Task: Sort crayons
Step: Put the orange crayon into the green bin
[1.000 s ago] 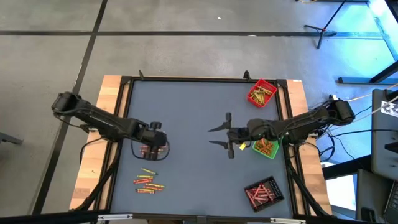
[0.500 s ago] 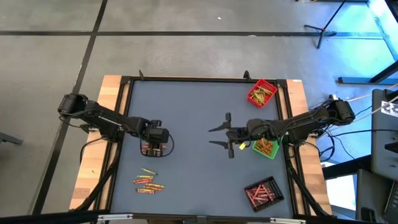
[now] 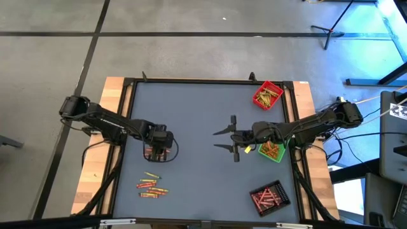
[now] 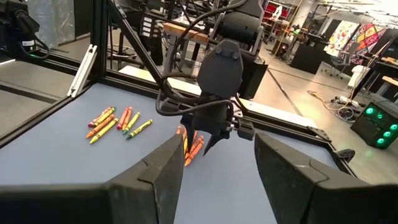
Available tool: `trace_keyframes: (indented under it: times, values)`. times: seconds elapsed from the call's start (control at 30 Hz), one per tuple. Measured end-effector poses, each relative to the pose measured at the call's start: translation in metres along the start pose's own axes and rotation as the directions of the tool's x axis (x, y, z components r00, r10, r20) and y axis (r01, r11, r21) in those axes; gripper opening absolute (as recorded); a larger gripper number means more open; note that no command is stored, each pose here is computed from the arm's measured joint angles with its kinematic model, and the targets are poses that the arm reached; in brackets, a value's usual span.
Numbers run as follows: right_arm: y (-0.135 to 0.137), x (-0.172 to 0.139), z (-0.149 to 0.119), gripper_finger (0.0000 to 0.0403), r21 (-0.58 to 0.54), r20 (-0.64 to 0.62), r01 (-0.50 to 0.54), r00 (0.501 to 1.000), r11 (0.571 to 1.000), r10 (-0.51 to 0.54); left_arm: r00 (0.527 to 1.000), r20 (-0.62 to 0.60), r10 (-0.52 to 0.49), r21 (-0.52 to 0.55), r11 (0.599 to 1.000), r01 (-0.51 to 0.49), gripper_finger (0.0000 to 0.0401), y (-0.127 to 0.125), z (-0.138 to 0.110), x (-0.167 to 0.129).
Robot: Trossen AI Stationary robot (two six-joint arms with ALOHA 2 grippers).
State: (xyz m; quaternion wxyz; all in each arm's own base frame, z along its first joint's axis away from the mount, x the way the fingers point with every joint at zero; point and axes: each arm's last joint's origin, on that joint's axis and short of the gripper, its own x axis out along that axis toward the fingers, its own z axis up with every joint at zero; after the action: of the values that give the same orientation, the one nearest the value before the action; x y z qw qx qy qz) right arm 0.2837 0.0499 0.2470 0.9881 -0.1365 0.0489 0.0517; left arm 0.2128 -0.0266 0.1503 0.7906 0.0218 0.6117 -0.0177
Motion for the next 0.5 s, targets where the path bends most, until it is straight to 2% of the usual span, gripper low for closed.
trace_keyframes:
  times: [0.13, 0.5]
  values:
    - [0.0, 0.0, 0.0, 0.0195, 0.0, 0.0, 0.0, 1.0, 1.0, 0.0, 0.999, -0.013, 0.035, -0.003, 0.999, -0.035, 0.0132, 0.002, -0.001, 0.0]
    - [0.0, 0.001, -0.001, 0.0195, 0.0, -0.002, -0.001, 1.0, 1.0, 0.001, 0.998, -0.047, 0.041, 0.001, 0.999, -0.041, 0.0132, 0.002, -0.011, 0.007]
